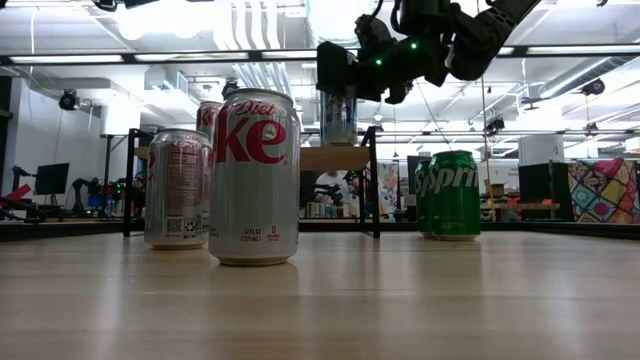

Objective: Place canned beverage on shelf
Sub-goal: Put the white-blue soda can aligned with the other white-blue soda can on the shelf

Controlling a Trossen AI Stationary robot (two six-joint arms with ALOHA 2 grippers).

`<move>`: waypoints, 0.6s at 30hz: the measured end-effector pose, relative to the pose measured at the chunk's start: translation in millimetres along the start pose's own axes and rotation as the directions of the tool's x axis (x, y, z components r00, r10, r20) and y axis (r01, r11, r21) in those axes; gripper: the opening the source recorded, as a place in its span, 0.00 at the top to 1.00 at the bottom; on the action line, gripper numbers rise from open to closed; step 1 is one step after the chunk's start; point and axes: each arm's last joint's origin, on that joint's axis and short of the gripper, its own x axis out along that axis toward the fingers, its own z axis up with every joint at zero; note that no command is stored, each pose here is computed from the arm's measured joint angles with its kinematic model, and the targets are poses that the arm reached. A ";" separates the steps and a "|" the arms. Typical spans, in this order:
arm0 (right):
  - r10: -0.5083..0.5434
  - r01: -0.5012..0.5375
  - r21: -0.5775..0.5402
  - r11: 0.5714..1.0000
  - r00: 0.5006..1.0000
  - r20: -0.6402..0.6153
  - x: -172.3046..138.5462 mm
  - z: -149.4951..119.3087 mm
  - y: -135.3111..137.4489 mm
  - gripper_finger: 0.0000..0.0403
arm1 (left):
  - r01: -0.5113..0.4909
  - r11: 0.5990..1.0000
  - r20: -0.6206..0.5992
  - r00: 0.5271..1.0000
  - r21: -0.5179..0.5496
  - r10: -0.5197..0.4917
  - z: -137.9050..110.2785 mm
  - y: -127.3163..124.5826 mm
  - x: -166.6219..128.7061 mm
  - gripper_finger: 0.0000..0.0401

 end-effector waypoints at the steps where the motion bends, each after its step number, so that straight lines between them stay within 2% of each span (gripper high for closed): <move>1: -0.001 0.001 0.000 1.000 1.000 0.000 0.3 -0.1 -0.4 0.42 | 0.000 1.000 0.000 1.000 0.000 0.000 0.0 0.0 0.0 0.31; 18: -0.002 0.002 0.015 1.000 1.000 0.000 1.2 0.0 -1.7 0.42 | 0.000 1.000 0.000 1.000 0.000 0.000 0.0 0.0 0.0 0.31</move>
